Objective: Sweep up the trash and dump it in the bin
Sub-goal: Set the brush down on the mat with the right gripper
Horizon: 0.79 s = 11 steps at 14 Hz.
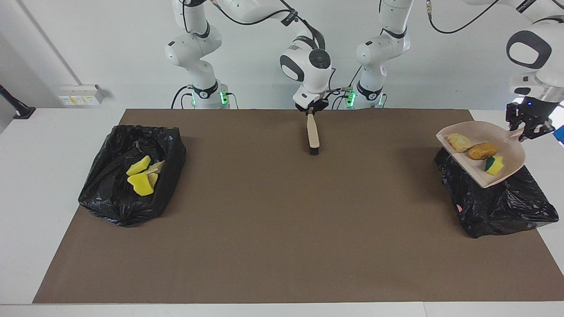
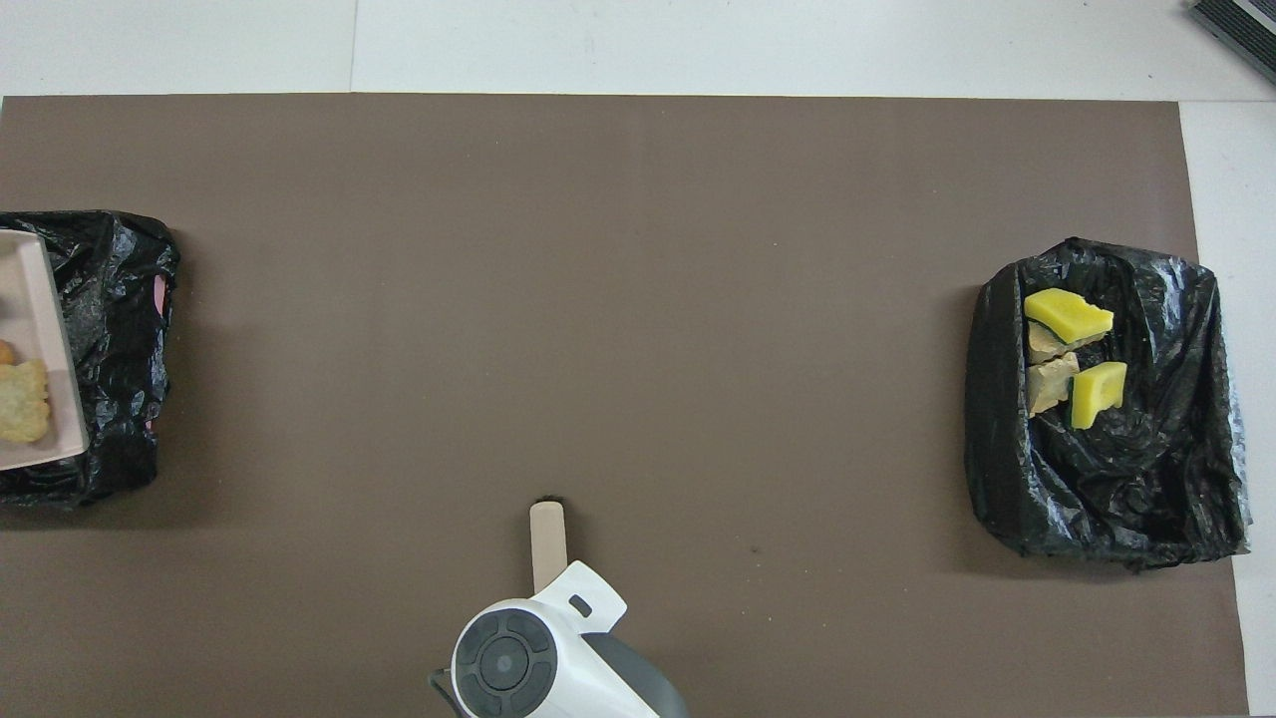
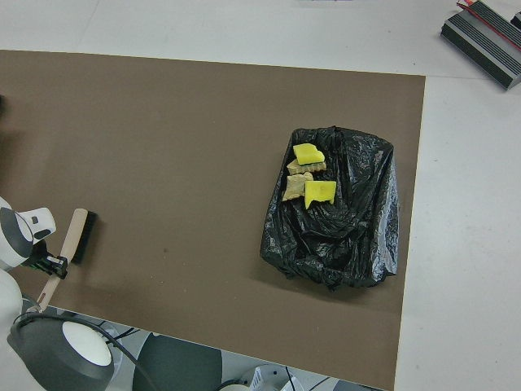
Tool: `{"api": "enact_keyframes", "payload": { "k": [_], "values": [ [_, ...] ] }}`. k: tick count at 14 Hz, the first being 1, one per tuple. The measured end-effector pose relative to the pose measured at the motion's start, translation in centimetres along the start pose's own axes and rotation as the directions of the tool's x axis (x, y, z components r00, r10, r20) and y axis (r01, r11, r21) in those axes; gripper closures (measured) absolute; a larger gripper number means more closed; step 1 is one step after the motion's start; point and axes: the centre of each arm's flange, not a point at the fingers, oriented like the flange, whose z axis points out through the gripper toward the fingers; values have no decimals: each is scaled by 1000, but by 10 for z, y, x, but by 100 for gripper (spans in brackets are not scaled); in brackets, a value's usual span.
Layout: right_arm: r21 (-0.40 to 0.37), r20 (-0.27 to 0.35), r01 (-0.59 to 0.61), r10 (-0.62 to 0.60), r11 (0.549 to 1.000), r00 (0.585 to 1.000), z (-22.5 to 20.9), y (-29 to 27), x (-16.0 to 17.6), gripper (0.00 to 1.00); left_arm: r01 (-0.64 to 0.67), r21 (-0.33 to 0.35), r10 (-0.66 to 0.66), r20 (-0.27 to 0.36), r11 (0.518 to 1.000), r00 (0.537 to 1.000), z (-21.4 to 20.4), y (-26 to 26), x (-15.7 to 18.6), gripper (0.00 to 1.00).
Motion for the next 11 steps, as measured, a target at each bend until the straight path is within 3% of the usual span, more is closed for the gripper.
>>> {"api": "enact_keyframes", "payload": {
  "k": [2, 4, 7, 11],
  "values": [
    [-31, 13, 4, -3, 1000, 1000, -21, 0, 4, 23, -78, 17, 78, 20, 997, 997, 15, -15, -23, 68],
    [-41, 25, -8, 9, 999, 1000, -54, 1, 13, 1, -173, 17, 170, 112, 985, 979, 34, -29, -32, 68],
    [-30, 30, -49, 50, 998, 998, -107, 23, 37, 0, -303, -71, 311, 283, 950, 907, 55, -42, -20, 68],
    [-25, 39, 13, -12, 1000, 999, -180, 83, 56, 0, -379, -140, 402, 418, 915, 815, 51, -57, 20, 68]
  ]
}}
